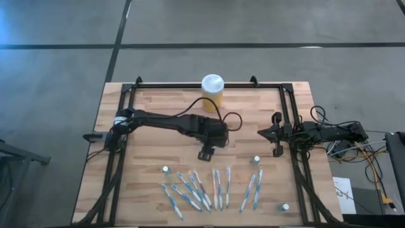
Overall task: Pick & Place toothbrushing station
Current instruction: Put the blue mouthwash into the transparent organizer
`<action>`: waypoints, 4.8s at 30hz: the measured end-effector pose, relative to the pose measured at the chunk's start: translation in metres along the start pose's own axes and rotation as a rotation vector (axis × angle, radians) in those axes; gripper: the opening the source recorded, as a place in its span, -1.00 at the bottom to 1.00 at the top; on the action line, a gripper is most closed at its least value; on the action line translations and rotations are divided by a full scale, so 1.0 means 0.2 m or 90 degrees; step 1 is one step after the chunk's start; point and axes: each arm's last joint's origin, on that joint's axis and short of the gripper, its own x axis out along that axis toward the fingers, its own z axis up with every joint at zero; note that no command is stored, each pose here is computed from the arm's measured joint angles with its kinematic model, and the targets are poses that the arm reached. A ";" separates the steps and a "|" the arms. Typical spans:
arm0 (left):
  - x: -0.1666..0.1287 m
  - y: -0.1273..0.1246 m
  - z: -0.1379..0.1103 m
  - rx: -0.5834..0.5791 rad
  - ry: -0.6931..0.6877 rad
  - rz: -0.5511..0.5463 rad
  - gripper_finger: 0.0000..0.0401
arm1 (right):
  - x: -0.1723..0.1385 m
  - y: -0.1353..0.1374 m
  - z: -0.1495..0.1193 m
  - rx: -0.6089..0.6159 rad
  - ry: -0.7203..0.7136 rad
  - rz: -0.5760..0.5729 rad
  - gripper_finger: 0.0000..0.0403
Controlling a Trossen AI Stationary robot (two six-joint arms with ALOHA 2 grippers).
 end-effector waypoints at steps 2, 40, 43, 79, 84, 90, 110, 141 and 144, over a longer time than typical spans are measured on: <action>0.00 0.01 0.00 -0.008 -0.007 -0.008 0.16 | 0.00 0.00 0.00 0.000 0.000 0.000 -0.96; 0.04 0.08 -0.05 0.160 -0.001 -0.053 -0.04 | 0.00 0.00 0.00 -0.004 0.000 0.000 -0.96; 0.04 0.11 -0.06 0.141 -0.006 -0.062 -0.04 | 0.00 0.00 0.00 -0.004 0.000 0.000 -0.96; 0.20 0.15 -0.16 0.135 -0.005 -0.105 -0.12 | 0.00 0.00 0.00 -0.005 0.000 0.000 -0.96; 0.20 0.15 -0.16 0.141 -0.005 -0.104 -0.18 | 0.00 0.00 0.00 -0.005 0.000 0.000 -0.96; 0.20 0.16 -0.17 0.140 -0.005 -0.103 -0.19 | 0.00 0.00 0.00 -0.005 0.000 0.000 -0.96; 0.21 0.19 -0.19 0.116 0.003 -0.089 -0.71 | 0.00 0.00 0.00 -0.005 0.000 0.000 -0.96; 0.08 0.25 -0.17 0.030 0.091 -0.016 -0.45 | 0.00 0.00 0.00 -0.005 0.000 0.000 -0.96; 0.08 0.24 -0.18 0.031 0.104 -0.019 -0.45 | 0.00 0.00 0.00 -0.005 0.000 0.000 -0.96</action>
